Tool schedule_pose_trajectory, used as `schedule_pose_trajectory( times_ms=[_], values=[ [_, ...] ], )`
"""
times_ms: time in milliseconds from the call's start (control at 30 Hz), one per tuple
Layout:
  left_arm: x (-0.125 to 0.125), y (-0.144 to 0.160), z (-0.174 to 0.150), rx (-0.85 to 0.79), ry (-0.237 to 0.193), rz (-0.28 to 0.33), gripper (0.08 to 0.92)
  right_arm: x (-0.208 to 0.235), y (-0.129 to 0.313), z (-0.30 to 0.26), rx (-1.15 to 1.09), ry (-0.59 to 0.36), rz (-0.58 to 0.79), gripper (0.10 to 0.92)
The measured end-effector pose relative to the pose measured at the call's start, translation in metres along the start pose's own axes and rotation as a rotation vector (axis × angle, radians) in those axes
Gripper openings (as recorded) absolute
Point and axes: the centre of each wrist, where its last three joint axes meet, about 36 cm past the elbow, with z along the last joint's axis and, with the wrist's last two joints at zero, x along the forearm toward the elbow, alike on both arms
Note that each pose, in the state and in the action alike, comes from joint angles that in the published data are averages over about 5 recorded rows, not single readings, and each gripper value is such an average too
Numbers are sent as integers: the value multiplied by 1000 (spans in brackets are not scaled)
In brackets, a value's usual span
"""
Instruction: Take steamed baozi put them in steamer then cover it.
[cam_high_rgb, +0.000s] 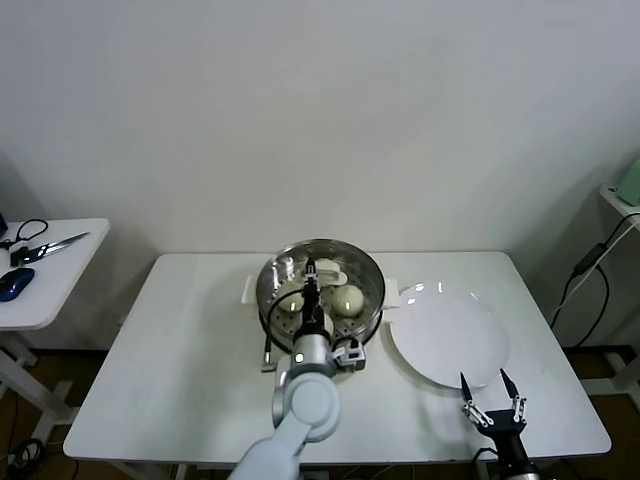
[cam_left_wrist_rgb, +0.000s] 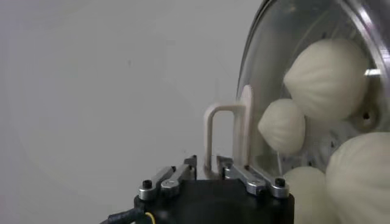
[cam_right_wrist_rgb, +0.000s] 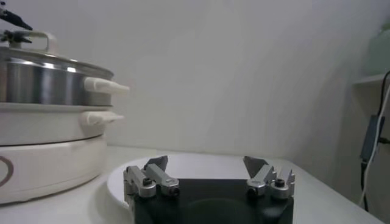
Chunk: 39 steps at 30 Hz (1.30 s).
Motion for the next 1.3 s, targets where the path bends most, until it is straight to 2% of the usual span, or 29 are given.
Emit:
schedule_pose_trajectory(
  times_ms=[333,533,667,800,900,1033,1167,1300],
  values=[
    [23,18,16,130,-38,55,588,-6,0,-3,-14,-13,25,823],
    [40,37,36,282,-106,77,757,-11,1,-5,-11,-22,35,823],
    [49,49,57,433,-158,79,816,-16,5,-9,-18,-33,40,823],
    [49,58,91,605,-183,62,822,-19,10,-11,-22,-41,44,823],
    [47,60,125,743,-172,49,823,-20,11,-12,-21,-45,47,823],
    [50,52,178,924,-128,58,823,-22,12,-12,-19,-46,49,823],
    [62,32,220,1088,-93,81,823,-23,15,-10,-23,-42,51,823],
    [75,5,249,1237,-57,98,823,-23,18,-8,-28,-33,52,823]
  ],
)
